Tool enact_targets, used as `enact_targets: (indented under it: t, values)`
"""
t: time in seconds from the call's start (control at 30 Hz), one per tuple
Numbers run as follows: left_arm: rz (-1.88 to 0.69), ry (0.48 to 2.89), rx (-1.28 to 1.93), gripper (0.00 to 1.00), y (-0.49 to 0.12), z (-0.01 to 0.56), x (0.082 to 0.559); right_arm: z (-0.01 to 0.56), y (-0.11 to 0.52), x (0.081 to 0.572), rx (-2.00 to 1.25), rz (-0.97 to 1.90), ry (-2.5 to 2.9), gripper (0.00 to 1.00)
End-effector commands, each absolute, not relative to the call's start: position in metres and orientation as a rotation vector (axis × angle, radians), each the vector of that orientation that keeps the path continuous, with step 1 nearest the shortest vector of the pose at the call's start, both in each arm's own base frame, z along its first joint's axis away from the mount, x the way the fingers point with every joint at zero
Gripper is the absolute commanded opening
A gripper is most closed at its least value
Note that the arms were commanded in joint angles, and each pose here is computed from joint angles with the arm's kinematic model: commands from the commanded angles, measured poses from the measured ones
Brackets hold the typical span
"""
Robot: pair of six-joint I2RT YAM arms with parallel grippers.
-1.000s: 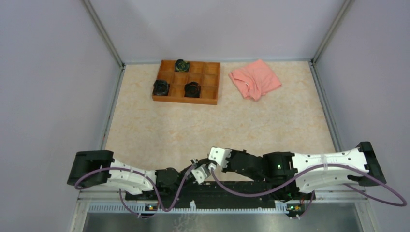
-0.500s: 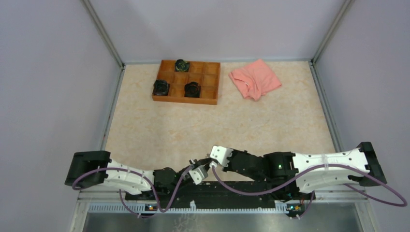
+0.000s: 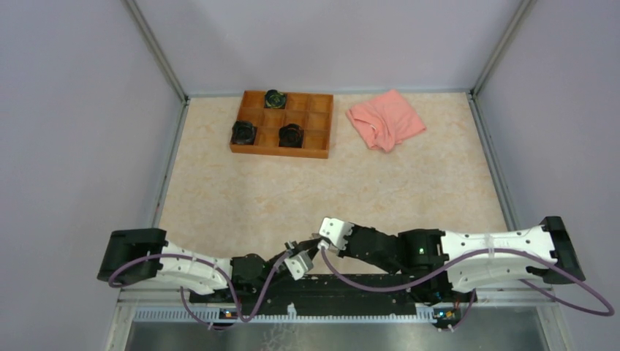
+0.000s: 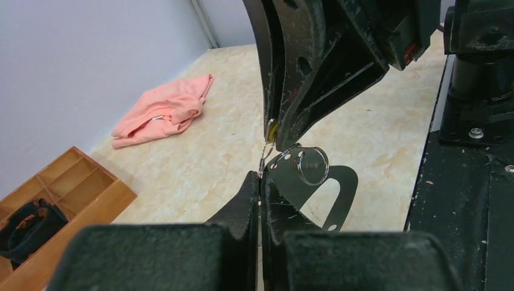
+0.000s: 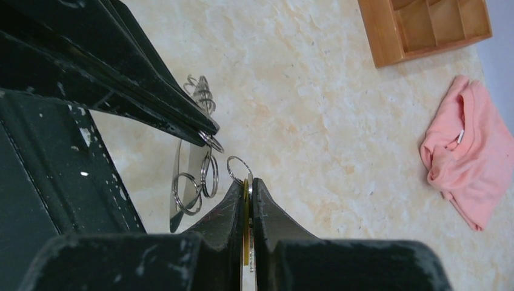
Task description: Remove the keys from the keyring
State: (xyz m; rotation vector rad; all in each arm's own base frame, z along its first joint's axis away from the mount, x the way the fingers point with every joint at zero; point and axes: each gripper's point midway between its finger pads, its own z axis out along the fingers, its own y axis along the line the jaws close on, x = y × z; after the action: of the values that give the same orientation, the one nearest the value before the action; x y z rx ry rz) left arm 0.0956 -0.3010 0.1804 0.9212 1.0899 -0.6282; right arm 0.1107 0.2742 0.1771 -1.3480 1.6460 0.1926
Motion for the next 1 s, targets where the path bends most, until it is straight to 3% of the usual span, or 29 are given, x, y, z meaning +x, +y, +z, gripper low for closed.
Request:
enact_targets:
  t: [0.0, 0.23, 0.63, 0.97]
  values:
    - [-0.673, 1.047, 0.840, 0.00, -0.296, 0.202, 0.096, 0.173, 0.271, 0.116, -1.321, 0.181, 1.674, 0.00]
    - [-0.661, 1.084, 0.802, 0.00, -0.294, 0.200, 0.102, 0.170, 0.263, 0.130, -1.235, 0.158, 1.740, 0.00]
    - [-0.720, 1.556, 0.408, 0.00, -0.273, 0.167, 0.178, 0.126, 0.215, 0.230, -0.259, 0.258, 2.178, 0.00]
    - [-0.635, 1.722, 0.351, 0.00, -0.267, 0.149, 0.211, 0.086, 0.168, 0.258, 0.093, 0.290, 2.164, 0.00]
